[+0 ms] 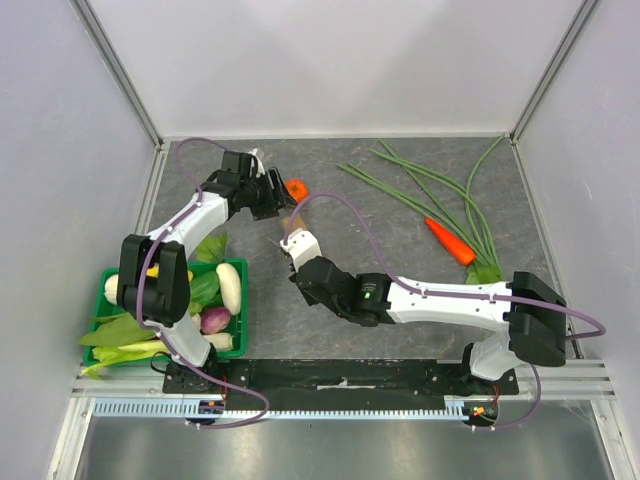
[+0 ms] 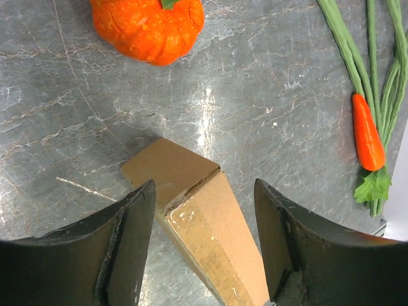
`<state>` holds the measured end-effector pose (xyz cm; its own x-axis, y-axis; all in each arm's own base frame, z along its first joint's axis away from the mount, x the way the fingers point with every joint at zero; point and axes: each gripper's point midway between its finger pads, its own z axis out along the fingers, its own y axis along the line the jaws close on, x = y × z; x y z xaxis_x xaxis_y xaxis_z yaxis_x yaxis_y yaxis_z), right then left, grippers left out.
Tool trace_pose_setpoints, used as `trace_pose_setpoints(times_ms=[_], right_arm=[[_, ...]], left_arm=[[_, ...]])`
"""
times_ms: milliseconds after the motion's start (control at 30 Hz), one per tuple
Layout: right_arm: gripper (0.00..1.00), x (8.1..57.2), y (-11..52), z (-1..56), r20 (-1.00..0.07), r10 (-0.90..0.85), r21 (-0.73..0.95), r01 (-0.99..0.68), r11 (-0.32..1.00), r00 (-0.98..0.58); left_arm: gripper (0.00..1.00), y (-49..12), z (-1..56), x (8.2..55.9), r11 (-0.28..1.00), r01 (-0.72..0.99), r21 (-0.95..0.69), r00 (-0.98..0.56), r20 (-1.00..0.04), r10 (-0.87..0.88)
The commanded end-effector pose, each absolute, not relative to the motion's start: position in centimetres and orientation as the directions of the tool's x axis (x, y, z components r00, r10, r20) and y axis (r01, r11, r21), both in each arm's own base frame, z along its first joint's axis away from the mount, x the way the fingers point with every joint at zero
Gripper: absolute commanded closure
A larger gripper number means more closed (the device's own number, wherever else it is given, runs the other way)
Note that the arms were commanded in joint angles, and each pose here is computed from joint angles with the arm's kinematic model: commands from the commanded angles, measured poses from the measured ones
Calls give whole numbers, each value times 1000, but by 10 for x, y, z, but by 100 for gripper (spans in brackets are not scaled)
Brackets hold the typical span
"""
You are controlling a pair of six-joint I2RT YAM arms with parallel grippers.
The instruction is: Unpack the express box
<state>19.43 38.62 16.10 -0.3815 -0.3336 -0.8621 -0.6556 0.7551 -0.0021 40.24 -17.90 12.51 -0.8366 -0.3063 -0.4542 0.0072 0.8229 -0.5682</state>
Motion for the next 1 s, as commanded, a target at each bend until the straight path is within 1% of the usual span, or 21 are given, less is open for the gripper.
trace_pose_setpoints(times_ms=[0,133,467,700,767,800,867,900,967], right_arm=[[100,208,381,159,-879,-269,-3,-560,828,-393],[100,217,366,157,-884,-251,-30,-487,873,-395],[100,231,336,152,-882,-223,-56,-378,924,-415],[100,239,313,156,-887,-192,-51,-324,945,-419],[100,240,306,157,-888,-185,-50,-310,949,-421],[100,241,303,157,-889,-180,-50,-301,952,-421],[100,243,295,158,-890,-162,-41,-280,959,-426],[100,244,291,157,-890,-155,-39,-268,963,-428],[100,247,283,156,-891,-138,-31,-245,969,-433]], left_arm=[[32,-183,129,408,819,80,-568,-833,-490,-259],[32,-184,122,408,817,74,-572,-841,-476,-258],[32,-189,110,396,792,45,-609,-868,-417,-271],[37,-194,104,369,753,38,-657,-891,-363,-273],[39,-197,105,361,731,37,-681,-897,-345,-276],[40,-198,107,357,722,44,-691,-892,-352,-282],[40,-199,105,347,701,30,-713,-898,-327,-294],[41,-201,109,348,689,46,-724,-892,-340,-299],[43,-204,113,339,664,45,-747,-895,-326,-306]])
